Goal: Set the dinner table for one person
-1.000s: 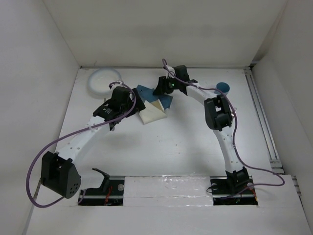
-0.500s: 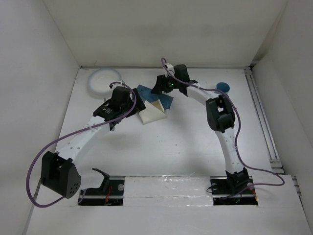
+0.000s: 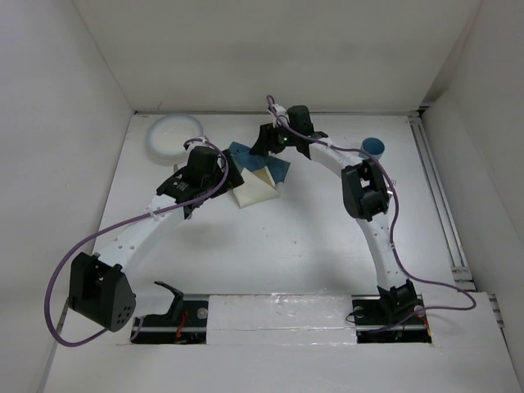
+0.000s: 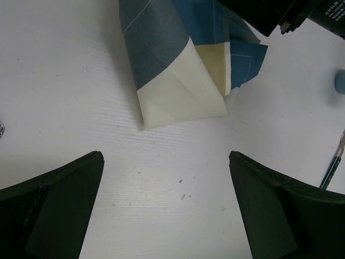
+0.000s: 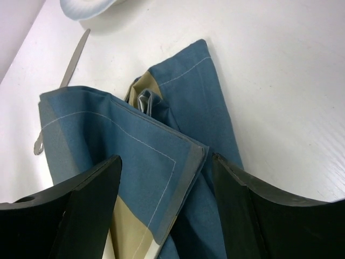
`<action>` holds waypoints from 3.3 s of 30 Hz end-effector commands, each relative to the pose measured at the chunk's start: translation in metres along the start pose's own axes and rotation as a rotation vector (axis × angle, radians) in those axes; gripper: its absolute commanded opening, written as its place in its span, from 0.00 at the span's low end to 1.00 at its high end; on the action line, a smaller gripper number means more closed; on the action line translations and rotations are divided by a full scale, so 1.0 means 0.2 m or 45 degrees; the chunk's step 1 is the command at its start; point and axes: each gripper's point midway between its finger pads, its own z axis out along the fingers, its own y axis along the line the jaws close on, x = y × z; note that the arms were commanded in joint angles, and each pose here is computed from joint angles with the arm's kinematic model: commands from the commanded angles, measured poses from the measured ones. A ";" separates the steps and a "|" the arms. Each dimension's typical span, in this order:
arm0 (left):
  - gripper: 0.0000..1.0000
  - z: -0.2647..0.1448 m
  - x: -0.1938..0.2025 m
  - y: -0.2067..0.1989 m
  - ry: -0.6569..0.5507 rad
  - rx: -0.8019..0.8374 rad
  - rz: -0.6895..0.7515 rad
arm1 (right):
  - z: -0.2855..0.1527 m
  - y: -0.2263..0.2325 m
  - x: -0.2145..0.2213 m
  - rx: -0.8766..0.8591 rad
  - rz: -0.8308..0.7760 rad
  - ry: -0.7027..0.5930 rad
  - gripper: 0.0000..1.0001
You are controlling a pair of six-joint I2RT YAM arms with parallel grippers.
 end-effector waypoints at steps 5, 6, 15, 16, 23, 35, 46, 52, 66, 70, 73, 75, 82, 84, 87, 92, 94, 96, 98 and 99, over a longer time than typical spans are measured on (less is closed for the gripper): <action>1.00 -0.01 -0.01 -0.01 -0.014 0.020 0.014 | 0.04 0.07 0.00 -0.046 -0.026 0.017 0.74; 1.00 -0.01 -0.01 -0.01 -0.014 0.020 0.014 | 0.05 0.05 0.02 -0.044 -0.018 0.025 0.73; 1.00 -0.01 -0.01 -0.03 -0.015 0.037 0.012 | 0.02 0.10 0.00 -0.063 -0.054 0.014 0.07; 1.00 0.00 0.00 -0.01 -0.007 0.029 0.014 | 0.00 0.11 -0.03 -0.065 -0.063 0.004 0.00; 1.00 0.00 -0.01 -0.02 -0.015 0.037 0.000 | -0.17 0.26 -0.25 -0.069 -0.148 -0.112 0.00; 1.00 -0.10 -0.24 0.10 -0.231 -0.146 -0.236 | -0.57 0.75 -0.16 -0.375 -0.479 -0.079 0.00; 1.00 -0.05 -0.23 0.11 -0.274 -0.126 -0.324 | -0.83 0.93 0.35 -0.124 -0.482 -0.138 0.10; 1.00 -0.03 -0.22 0.07 -0.250 -0.096 -0.336 | -0.97 1.01 0.57 -0.022 -0.420 -0.151 0.66; 1.00 0.22 0.11 0.13 -0.059 -0.125 -0.305 | -0.93 0.81 0.53 0.324 -0.230 -0.204 0.69; 1.00 0.32 0.16 0.14 -0.027 -0.136 -0.300 | -0.89 0.76 0.58 0.352 -0.188 -0.155 0.20; 1.00 0.37 0.20 0.15 0.001 -0.148 -0.295 | -0.88 0.73 0.59 0.399 -0.160 -0.158 0.00; 1.00 0.40 0.21 0.15 0.007 -0.157 -0.304 | -0.89 0.70 0.58 0.438 -0.147 -0.174 0.00; 1.00 0.49 0.30 0.22 0.055 -0.237 -0.322 | -0.98 0.42 0.63 0.714 0.048 -0.129 0.00; 1.00 0.51 0.32 0.22 0.071 -0.239 -0.320 | -1.00 0.30 0.68 0.794 0.134 -0.061 0.00; 1.00 0.54 0.36 0.23 0.108 -0.245 -0.317 | -0.96 0.42 0.64 0.625 0.087 -0.111 0.13; 1.00 0.56 0.41 0.26 0.130 -0.274 -0.321 | -0.99 0.56 0.51 0.516 0.015 -0.219 1.00; 1.00 0.56 0.41 0.26 0.130 -0.274 -0.321 | -0.97 0.52 0.50 0.488 0.015 -0.181 1.00; 1.00 0.56 0.41 0.26 0.130 -0.274 -0.321 | -0.94 0.56 0.53 0.391 0.021 -0.146 1.00; 1.00 0.56 0.41 0.26 0.130 -0.274 -0.321 | -0.91 0.55 0.54 0.347 0.019 -0.150 1.00; 1.00 0.55 0.42 0.28 0.137 -0.282 -0.319 | -0.89 0.56 0.55 0.300 0.037 -0.138 1.00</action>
